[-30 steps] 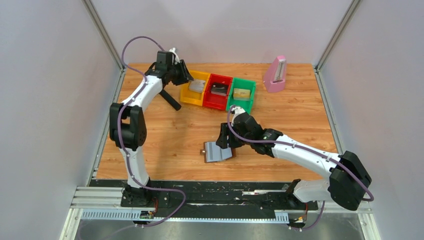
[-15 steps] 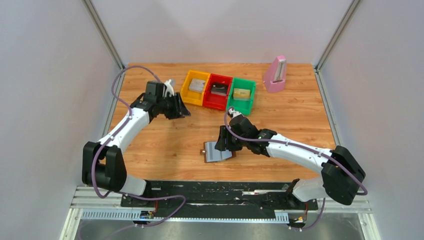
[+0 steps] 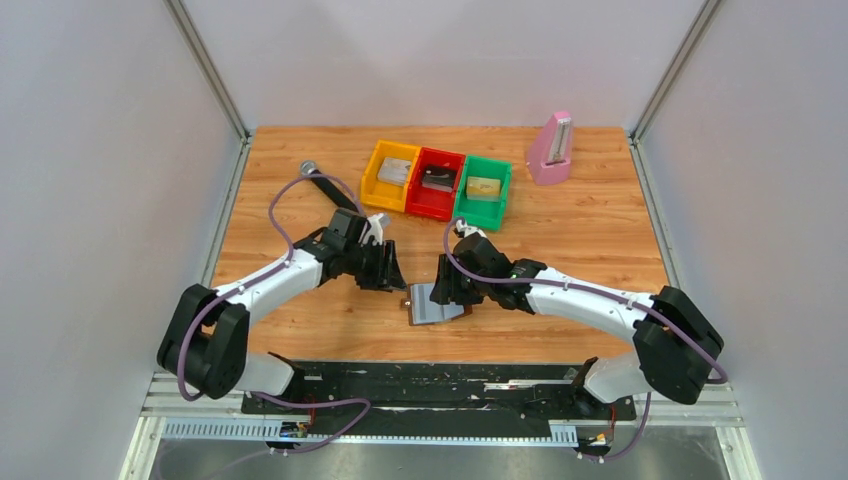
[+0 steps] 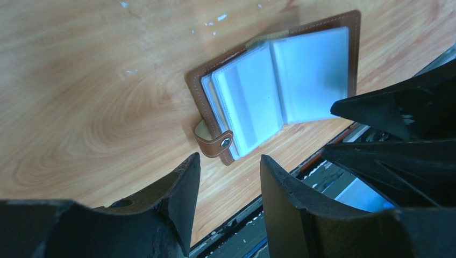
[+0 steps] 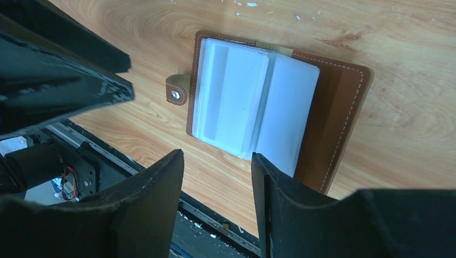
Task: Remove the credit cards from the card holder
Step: Remove the credit card from the card holder.
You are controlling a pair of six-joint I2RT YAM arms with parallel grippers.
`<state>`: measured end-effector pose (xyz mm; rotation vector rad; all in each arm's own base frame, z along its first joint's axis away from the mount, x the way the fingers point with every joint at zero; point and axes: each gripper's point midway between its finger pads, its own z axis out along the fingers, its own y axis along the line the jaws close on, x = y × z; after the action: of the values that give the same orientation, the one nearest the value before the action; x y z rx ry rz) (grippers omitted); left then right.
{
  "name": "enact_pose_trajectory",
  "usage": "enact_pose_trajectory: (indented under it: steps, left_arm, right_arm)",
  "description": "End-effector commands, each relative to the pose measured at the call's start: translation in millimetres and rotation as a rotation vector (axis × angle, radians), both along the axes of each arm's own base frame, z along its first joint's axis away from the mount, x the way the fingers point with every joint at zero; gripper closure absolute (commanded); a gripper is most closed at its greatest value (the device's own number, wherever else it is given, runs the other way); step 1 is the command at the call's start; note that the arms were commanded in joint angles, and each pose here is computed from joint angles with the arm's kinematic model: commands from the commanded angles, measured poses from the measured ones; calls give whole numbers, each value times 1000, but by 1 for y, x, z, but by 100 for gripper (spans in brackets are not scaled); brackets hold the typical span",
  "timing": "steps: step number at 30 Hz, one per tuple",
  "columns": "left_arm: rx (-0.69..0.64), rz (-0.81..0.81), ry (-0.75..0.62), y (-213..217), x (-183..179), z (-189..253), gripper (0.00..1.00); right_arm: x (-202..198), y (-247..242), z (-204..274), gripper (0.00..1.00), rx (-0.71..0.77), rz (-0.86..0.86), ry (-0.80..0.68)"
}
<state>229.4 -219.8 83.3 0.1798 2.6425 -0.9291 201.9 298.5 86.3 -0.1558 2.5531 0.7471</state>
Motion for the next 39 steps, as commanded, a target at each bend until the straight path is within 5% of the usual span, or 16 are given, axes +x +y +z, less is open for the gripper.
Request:
enact_pose_trajectory:
  steps: [1,20,29,39]
  left_arm:
    - [-17,-16,2,-14,-2,-13,46]
    - [103,-18,39,-15,-14,-54,51]
    - [-44,-42,49,-34,-22,-37,95]
    - [-115,-41,-6,-37,-24,-6,100]
  right_arm:
    - [4,0,13,50,30,-22,-32]
    - [2,-1,16,49,39,-21,-39]
    - [5,5,11,46,37,-20,-28]
    - [4,4,-16,37,-18,-4,9]
